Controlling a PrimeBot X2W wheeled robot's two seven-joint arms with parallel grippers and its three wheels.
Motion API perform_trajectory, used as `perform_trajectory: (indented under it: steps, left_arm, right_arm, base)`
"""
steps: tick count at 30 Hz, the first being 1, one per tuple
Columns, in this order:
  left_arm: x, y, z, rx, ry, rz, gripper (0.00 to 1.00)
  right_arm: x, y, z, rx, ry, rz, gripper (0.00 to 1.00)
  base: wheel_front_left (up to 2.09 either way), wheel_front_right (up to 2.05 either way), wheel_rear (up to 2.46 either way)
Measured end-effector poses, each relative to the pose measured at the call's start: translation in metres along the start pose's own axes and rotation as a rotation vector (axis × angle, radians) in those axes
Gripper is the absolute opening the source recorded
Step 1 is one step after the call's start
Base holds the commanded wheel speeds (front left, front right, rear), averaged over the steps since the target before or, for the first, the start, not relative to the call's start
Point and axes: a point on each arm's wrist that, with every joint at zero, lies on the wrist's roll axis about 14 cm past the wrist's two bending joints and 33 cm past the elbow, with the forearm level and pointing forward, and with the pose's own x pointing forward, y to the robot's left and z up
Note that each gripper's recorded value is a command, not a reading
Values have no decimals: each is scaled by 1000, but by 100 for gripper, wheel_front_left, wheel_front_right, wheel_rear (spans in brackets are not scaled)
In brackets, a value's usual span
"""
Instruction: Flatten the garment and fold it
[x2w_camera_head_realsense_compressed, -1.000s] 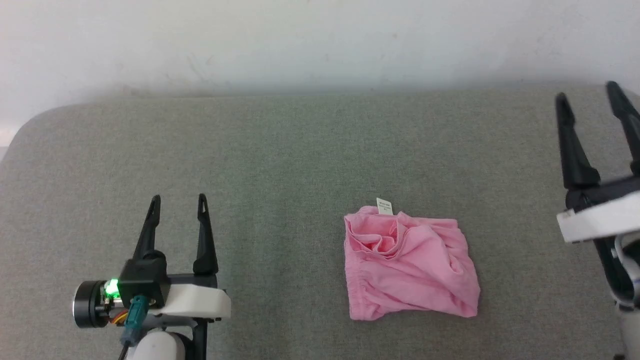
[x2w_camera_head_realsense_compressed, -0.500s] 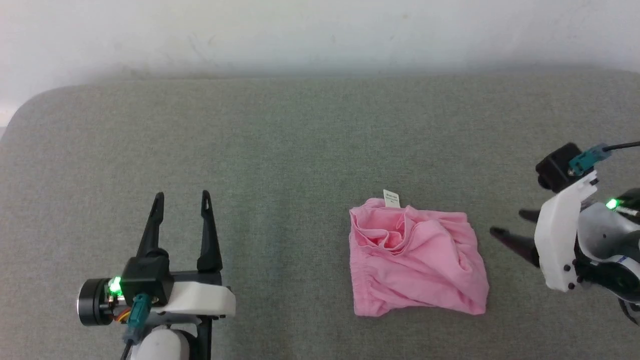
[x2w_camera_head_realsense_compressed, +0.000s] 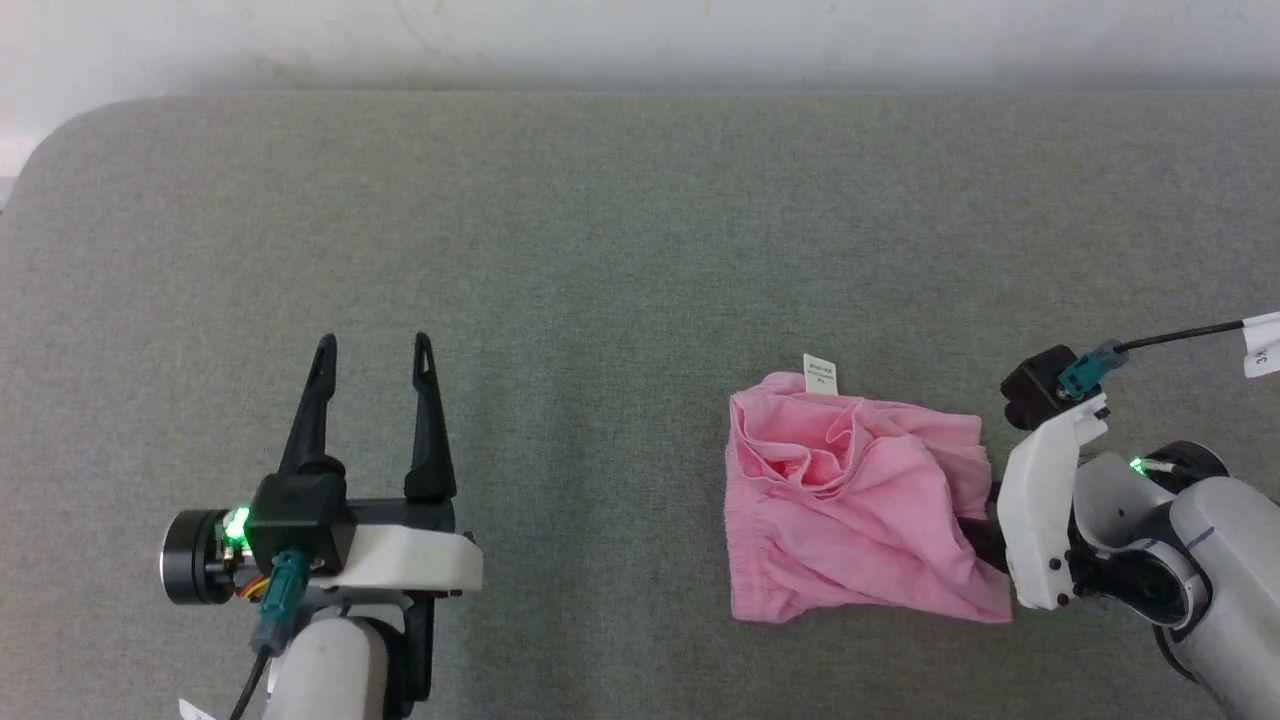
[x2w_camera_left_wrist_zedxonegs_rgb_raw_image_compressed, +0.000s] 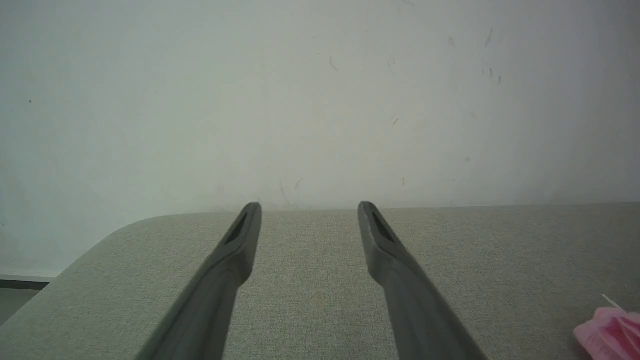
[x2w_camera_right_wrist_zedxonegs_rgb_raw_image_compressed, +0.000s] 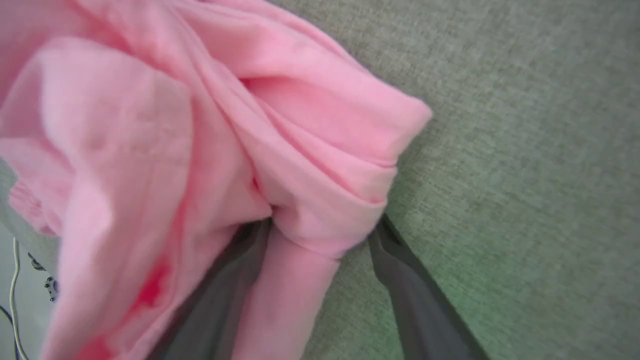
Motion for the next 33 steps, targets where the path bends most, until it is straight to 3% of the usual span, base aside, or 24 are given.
perform_trajectory:
  steps: [2,4,9,18,24,33]
  left_arm:
    - [0,2,-3,3,8,6,100]
    - [0,3,-4,3,10,8,100]
    - [2,-1,-1,-2,0,-2,100]
    - [11,-25,3,-22,-21,-64,100]
    - [26,-57,2,-34,-40,-153,100]
    - [63,-97,-20,-25,-52,-262,100]
  right_arm:
    - [4,2,3,-9,-9,9,100]
    - [5,2,9,-41,-44,6,0]
    - [-4,5,22,-103,-131,-2,0]
    - [-71,-10,76,-388,-353,-142,0]
    - [-113,-57,67,-391,-355,-298,0]
    - [-158,-172,36,-268,-263,-597,0]
  base:
    - [0,0,0]
    - [0,0,0]
    - [0,0,0]
    - [0,0,0]
    - [0,0,0]
    - [0,0,0]
